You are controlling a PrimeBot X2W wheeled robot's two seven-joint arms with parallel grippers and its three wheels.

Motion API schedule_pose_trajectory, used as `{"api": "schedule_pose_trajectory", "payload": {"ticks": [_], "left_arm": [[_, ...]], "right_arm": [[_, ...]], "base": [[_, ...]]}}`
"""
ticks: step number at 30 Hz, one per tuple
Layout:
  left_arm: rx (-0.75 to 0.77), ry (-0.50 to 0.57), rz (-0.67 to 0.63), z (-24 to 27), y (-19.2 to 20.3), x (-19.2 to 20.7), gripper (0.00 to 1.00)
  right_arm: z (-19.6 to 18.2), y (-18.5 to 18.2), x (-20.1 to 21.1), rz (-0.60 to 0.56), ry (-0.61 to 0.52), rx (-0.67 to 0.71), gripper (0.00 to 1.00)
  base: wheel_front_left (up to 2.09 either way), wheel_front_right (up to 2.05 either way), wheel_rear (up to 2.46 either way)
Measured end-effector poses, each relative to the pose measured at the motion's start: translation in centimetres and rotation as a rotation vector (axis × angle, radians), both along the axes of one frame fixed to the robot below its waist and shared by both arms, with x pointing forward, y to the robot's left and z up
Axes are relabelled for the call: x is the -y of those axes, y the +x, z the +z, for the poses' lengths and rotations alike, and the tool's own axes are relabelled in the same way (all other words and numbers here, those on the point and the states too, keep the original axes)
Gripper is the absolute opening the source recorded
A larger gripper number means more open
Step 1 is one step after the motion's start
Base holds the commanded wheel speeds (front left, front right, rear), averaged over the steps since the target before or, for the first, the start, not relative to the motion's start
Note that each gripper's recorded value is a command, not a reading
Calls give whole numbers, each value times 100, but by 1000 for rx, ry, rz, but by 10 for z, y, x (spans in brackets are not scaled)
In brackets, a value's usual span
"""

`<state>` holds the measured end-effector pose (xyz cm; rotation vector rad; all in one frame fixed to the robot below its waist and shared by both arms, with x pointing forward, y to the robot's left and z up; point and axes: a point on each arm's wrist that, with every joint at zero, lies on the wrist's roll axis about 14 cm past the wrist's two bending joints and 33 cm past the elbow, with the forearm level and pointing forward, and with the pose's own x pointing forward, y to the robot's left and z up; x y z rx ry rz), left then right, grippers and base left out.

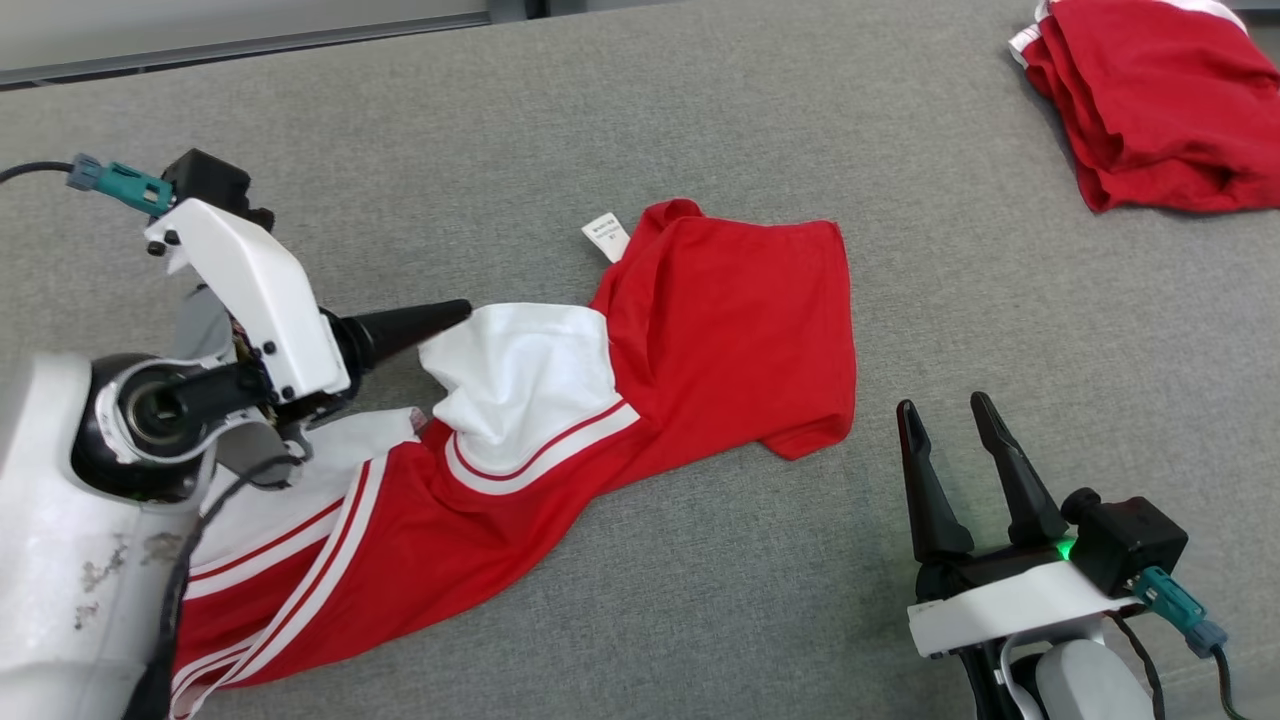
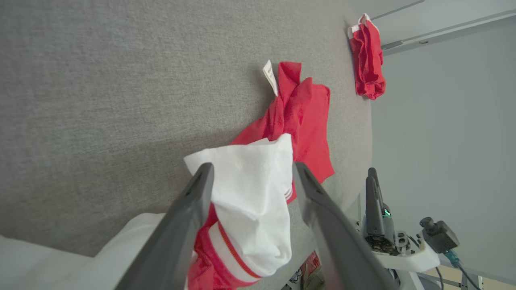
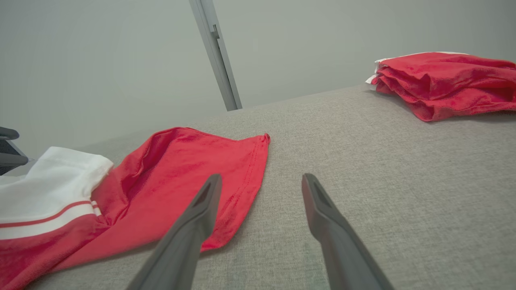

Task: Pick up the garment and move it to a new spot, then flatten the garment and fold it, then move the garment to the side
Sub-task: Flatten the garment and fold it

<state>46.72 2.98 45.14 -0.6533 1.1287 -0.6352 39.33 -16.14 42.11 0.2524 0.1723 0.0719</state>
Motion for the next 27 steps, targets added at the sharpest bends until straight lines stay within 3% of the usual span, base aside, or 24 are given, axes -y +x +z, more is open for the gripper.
{"api": "schedule_pose_trajectory", "payload": {"ticks": [4, 15, 17, 18, 23, 27], "left_arm": [[-54, 54, 18, -14, 9, -8, 100], [-114, 70, -6, -32, 8, -3, 97], [-114, 69, -6, -32, 8, -3, 25], [-120, 63, -8, -32, 7, -3, 0], [-116, 32, -28, -27, 4, -1, 0], [14, 4, -36, -8, 14, -4, 0]], "right_arm": [[0, 1, 5, -16, 0, 0, 100], [-2, -3, 13, -39, -3, -10, 100], [-2, -2, 14, -43, -4, -10, 100], [-2, -2, 15, -44, -4, -10, 100], [-1, -1, 15, -45, -6, -6, 100], [0, 1, 13, -36, -10, -1, 100]], "base": [[0, 0, 0], [0, 0, 0], [0, 0, 0], [0, 0, 0], [0, 0, 0], [0, 0, 0]]}}
